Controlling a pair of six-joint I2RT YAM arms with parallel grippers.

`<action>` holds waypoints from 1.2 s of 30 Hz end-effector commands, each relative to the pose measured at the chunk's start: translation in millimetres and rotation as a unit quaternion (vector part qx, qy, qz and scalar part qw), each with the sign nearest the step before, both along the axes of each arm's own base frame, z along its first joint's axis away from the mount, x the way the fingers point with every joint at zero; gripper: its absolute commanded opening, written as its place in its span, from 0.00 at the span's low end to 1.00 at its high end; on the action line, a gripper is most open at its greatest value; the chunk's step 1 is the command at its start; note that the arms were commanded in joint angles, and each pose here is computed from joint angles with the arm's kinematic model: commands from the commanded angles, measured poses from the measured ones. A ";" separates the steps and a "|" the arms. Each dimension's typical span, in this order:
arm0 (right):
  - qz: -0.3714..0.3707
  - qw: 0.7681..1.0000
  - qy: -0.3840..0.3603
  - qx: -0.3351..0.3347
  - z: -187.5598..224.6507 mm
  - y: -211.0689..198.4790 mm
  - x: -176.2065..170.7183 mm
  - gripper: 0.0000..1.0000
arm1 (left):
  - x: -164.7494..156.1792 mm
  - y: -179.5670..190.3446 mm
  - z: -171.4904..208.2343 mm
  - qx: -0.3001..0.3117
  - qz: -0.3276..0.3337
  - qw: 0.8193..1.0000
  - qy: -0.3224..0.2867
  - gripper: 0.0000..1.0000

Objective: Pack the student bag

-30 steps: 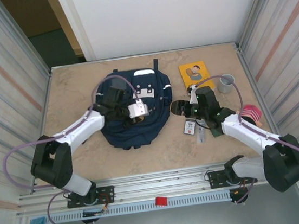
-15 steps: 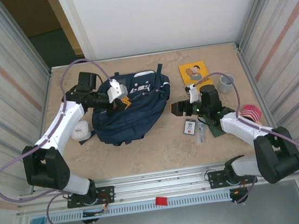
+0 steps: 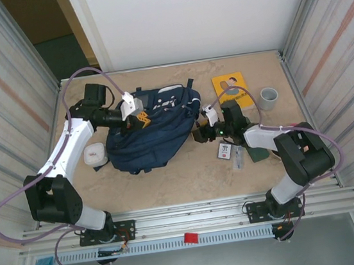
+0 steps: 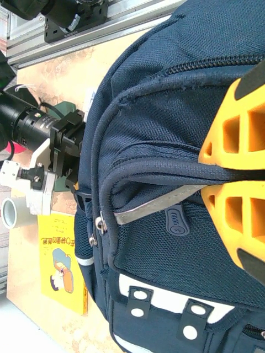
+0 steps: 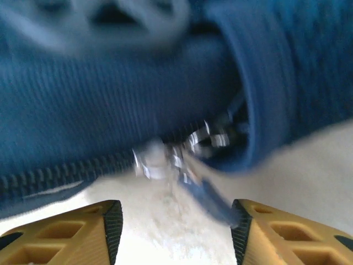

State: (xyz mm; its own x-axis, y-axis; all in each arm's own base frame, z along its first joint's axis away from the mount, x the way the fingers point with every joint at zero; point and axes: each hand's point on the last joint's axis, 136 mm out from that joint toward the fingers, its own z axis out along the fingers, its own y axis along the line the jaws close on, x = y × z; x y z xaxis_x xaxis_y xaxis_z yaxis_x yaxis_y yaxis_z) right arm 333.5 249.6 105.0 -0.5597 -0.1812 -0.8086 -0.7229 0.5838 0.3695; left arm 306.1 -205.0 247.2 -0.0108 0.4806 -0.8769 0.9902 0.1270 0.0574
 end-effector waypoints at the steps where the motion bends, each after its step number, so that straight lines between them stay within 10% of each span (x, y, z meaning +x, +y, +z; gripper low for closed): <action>1: 0.029 0.997 -0.062 0.019 21.3 12.8 13.4 0.49 | -13.4 -4.4 53.4 -0.056 -0.035 0.995 -0.072 0.00; 13: 0.053 0.997 -0.055 0.004 25.8 8.6 -3.3 0.00 | 20.0 8.4 32.7 -0.017 0.056 0.994 -0.090 0.00; 21: 0.065 0.996 -0.049 -0.021 39.9 10.7 -14.3 0.00 | 43.5 21.5 26.3 0.014 0.135 0.985 -0.104 0.00; 36: 0.121 0.992 -0.009 0.042 55.0 29.2 -25.2 0.26 | 23.2 9.0 38.7 -0.033 0.082 0.990 -0.113 0.00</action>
State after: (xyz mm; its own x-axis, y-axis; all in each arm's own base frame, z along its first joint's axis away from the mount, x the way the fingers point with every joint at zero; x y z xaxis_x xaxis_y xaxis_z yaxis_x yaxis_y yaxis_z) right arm 312.7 267.0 139.8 -0.5264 -0.2618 -0.8089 -0.8093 0.4458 0.3824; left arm 326.9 -195.6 256.1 0.0161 0.4772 -0.8786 0.9399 0.2926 0.1762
